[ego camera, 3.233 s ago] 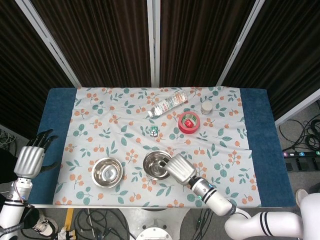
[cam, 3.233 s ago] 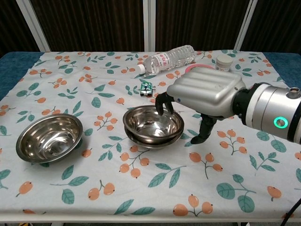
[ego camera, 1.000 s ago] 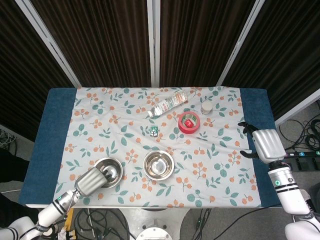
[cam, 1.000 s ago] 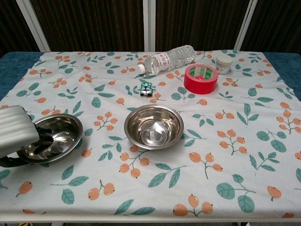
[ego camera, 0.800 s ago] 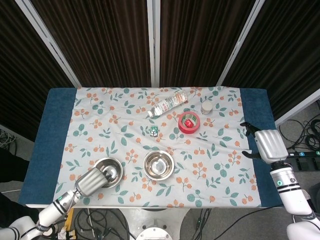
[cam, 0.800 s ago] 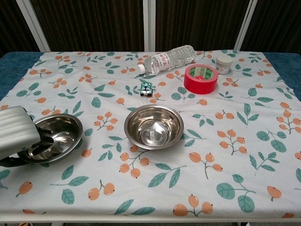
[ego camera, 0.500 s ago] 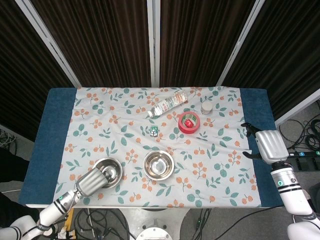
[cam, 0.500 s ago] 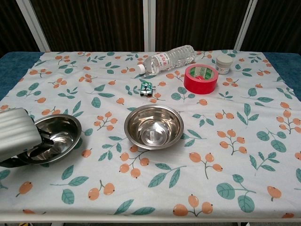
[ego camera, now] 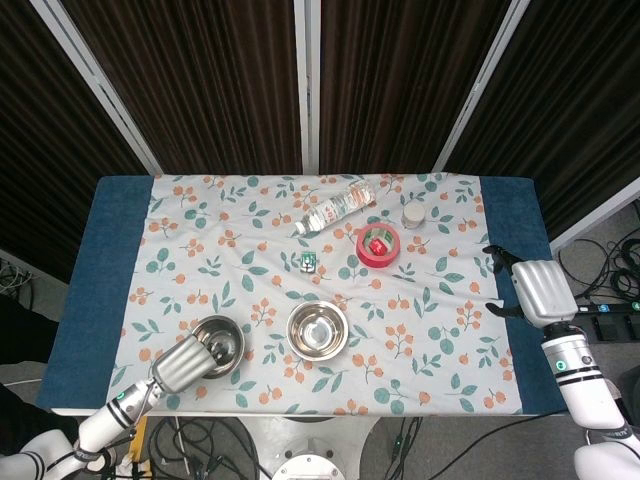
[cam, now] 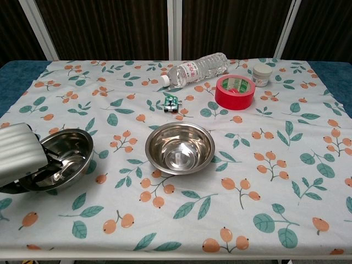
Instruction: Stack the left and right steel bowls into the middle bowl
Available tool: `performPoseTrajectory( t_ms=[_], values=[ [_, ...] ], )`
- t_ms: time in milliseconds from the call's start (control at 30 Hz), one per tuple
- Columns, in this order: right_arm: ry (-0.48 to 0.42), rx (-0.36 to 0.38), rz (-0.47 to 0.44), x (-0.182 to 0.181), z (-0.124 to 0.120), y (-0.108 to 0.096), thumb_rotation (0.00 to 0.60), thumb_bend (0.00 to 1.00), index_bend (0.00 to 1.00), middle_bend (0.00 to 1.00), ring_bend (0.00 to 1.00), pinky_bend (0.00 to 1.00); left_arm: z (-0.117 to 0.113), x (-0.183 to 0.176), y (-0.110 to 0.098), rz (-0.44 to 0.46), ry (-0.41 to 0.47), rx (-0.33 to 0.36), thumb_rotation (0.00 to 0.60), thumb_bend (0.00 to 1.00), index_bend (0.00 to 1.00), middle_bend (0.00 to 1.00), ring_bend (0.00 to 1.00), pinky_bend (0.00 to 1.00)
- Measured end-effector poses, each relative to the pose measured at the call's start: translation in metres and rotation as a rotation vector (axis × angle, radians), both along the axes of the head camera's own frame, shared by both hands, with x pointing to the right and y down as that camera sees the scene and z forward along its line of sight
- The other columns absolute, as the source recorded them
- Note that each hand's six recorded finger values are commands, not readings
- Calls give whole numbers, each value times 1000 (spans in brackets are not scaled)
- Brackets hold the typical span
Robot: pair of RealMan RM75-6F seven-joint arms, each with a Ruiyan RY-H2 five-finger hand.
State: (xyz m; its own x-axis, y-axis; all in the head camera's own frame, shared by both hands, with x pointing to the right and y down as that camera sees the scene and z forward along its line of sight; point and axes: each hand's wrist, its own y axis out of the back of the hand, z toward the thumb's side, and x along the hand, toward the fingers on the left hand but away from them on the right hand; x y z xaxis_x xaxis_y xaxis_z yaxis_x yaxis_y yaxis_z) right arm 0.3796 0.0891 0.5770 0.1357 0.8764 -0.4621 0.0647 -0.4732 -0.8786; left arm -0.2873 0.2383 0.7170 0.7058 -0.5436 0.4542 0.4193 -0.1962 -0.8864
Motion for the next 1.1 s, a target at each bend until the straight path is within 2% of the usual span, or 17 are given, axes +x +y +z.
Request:
performPoseTrajectory(
  t_ms=[133,333,500,567,633,767,933,1100],
  values=[
    [-1,3,2,0,-1,-1,600,0,229,449,886,900,-5,5,-4,3,25,7,600,298,757,795,988,969],
    [-15,34,22,3,-10,-4,600,0,229,444,887,900,-21,31,-25,33,85,49,600,298,757,796,988,970],
    [-30,69,62,14,-22,-7,600,0,223,436,887,900,-41,79,-49,84,158,77,600,298,757,795,988,970],
    [-34,74,74,19,-24,-7,600,0,187,423,887,900,-46,100,-58,118,171,82,600,298,757,796,988,970],
    [-38,80,84,24,-27,-7,600,0,147,411,887,900,-47,116,-66,145,170,84,600,298,757,796,988,970],
    [-46,101,117,39,-33,-7,600,0,137,405,886,899,-45,152,-83,183,164,79,600,298,757,796,988,969],
    [-50,112,155,54,-36,-8,600,0,136,401,887,900,-36,185,-84,196,175,51,600,298,757,795,988,969],
    [-50,112,178,66,-36,-9,600,0,136,401,887,900,-22,201,-71,221,166,29,600,298,757,795,987,970]
  ],
)
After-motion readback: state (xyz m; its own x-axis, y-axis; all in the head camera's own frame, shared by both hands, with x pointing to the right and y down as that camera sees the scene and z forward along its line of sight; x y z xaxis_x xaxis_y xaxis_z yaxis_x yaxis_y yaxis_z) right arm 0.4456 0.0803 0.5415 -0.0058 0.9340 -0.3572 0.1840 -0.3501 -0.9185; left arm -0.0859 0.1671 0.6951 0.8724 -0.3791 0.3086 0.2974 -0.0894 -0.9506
